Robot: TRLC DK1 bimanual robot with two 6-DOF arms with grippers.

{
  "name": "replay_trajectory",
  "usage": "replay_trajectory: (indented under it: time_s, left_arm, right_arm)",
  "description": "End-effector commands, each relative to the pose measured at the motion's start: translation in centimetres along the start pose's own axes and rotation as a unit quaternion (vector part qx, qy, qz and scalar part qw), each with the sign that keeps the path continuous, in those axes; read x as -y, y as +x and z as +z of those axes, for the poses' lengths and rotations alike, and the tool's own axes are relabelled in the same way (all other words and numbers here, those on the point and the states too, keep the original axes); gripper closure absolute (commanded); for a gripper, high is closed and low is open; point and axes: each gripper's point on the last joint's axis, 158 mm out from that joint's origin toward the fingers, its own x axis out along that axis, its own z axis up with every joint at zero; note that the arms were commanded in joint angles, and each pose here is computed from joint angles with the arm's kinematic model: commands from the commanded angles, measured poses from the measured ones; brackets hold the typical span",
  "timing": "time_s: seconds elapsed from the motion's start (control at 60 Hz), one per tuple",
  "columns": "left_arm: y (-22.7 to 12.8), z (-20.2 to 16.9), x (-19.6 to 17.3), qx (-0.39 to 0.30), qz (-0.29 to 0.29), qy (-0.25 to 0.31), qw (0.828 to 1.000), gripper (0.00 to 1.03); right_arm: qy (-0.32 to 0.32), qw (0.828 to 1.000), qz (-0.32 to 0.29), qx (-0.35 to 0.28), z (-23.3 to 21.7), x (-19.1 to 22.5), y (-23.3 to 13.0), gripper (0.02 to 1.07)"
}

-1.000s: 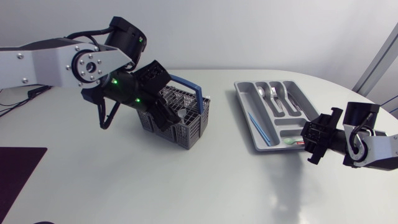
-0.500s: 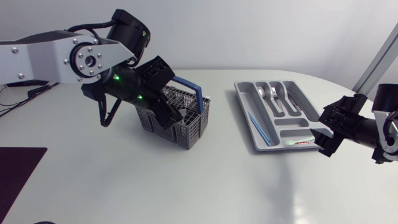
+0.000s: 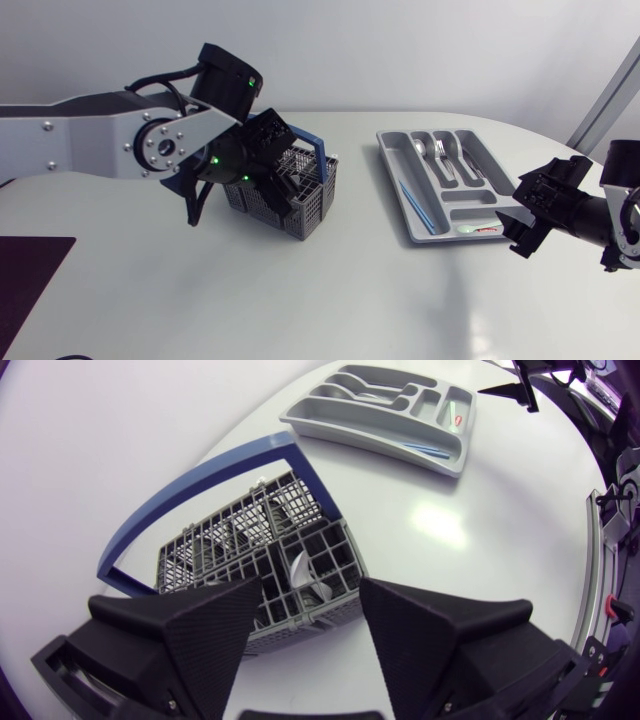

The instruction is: Unload the cutlery basket into the drawer organizer.

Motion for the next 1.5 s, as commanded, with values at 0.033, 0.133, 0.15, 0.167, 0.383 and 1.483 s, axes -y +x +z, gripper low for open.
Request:
replay_trajectory:
  time_s: [0.033, 0.133, 0.15, 0.167, 0.383, 1.483]
  left_arm:
    - [1.0, -0.4, 0.2, -0.001, 0.005, -0.001, 1.000, 0.43]
    - [1.5, -0.4, 0.0, 0.001, 0.008, 0.005, 1.000, 0.44]
    - [1.7, -0.5, -0.1, 0.000, 0.009, 0.006, 1.000, 0.44]
    - [1.9, -0.7, 0.0, -0.002, 0.008, 0.008, 1.000, 0.44]
    - [3.0, -1.4, -0.1, -0.011, 0.007, 0.023, 1.000, 0.48]
    - [4.5, -2.6, -0.7, -0.008, 0.018, 0.038, 0.999, 1.00]
  right_arm:
    - [0.010, 1.000, 0.016, 0.006, 0.4, -1.6, -0.4, 0.14]
    - [0.008, 1.000, 0.015, 0.011, 0.7, -1.8, -0.8, 0.14]
    - [0.009, 1.000, 0.015, 0.011, 0.7, -1.8, -0.8, 0.14]
    - [0.008, 1.000, 0.015, 0.012, 0.8, -1.9, -0.8, 0.14]
    - [0.009, 1.000, 0.016, 0.011, 0.7, -2.1, -0.9, 0.14]
    - [0.003, 1.000, 0.015, 0.023, 1.6, -2.5, -1.7, 0.14]
